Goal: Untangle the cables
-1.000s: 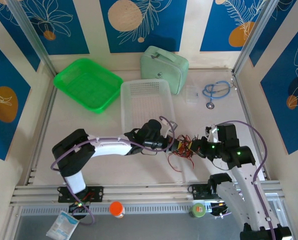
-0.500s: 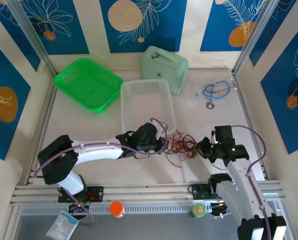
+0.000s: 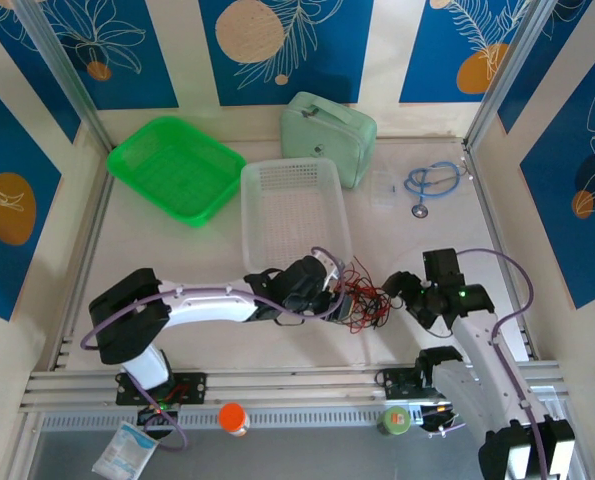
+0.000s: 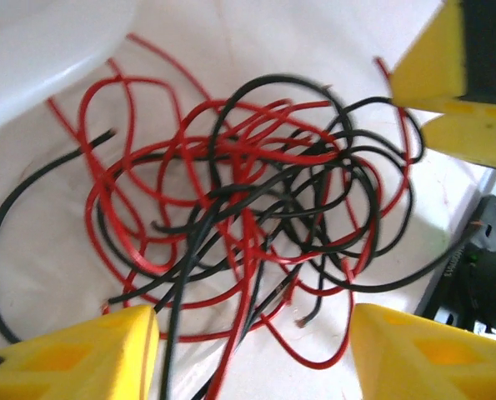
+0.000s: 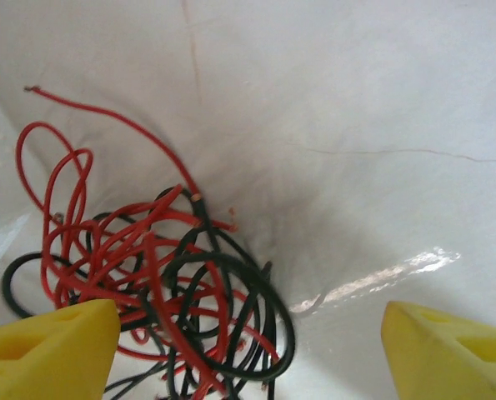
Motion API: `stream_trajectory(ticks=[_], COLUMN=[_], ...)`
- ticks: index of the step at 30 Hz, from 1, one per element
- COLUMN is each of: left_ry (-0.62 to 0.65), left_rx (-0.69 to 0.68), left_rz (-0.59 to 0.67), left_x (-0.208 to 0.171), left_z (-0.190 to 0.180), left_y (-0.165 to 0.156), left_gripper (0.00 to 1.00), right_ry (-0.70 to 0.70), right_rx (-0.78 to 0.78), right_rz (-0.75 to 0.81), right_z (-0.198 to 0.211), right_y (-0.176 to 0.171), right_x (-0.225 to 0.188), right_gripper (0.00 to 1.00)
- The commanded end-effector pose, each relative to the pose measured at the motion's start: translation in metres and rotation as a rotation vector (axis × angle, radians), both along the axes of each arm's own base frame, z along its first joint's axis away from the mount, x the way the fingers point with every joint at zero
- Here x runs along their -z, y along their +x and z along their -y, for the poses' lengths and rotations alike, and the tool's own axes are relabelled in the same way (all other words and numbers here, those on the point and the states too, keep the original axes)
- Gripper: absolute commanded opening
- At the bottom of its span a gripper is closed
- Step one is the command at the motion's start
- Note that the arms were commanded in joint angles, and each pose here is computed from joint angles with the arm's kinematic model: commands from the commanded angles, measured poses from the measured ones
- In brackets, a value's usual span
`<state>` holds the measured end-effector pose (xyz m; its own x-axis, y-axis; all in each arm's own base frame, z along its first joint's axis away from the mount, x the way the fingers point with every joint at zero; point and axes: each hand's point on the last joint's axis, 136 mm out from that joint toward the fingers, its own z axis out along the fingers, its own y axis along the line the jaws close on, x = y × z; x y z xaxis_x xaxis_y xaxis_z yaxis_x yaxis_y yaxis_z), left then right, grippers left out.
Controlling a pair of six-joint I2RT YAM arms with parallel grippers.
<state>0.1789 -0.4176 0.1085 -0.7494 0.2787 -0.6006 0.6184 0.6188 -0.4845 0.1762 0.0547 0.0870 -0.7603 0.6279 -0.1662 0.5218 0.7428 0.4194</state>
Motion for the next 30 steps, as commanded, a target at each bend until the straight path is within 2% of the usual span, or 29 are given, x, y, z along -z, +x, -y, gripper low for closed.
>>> stream_trajectory(ticks=[1,10,17,20,23,26,30], left_ry=[0.014,0.056,0.074,0.079,0.071,0.073,0.102], left_rx=[0.015,-0.002,-0.018,-0.031,-0.049,-0.076,-0.115], left_rz=[0.012,-0.006,-0.004,-0.008,-0.017,-0.026,-0.023], left_x=[-0.001,0.031,0.049,0.058,0.066,0.075,0.084], left_z=[0.008,0.016,0.019,0.019,0.02,0.018,0.01], left_y=[0.0,0.006,0.011,0.013,0.014,0.016,0.02], left_gripper=[0.68,0.79,0.81,0.77,0.72,0.64,0.49], right_ry=[-0.065,-0.278,-0.267,-0.266,-0.258,-0.233,-0.18], right_rx=[-0.044,-0.226,-0.261,-0.253,-0.231,-0.193,-0.125], right_rz=[-0.013,-0.124,-0.176,-0.188,-0.184,-0.165,-0.129], right_z=[-0.002,-0.023,-0.033,-0.032,-0.028,-0.022,-0.013], right_y=[0.001,0.0,0.004,0.007,0.01,0.013,0.015], right_x=[-0.008,-0.003,0.024,0.033,0.039,0.042,0.042], right_gripper=[0.85,0.86,0.81,0.76,0.64,0.46,0.12])
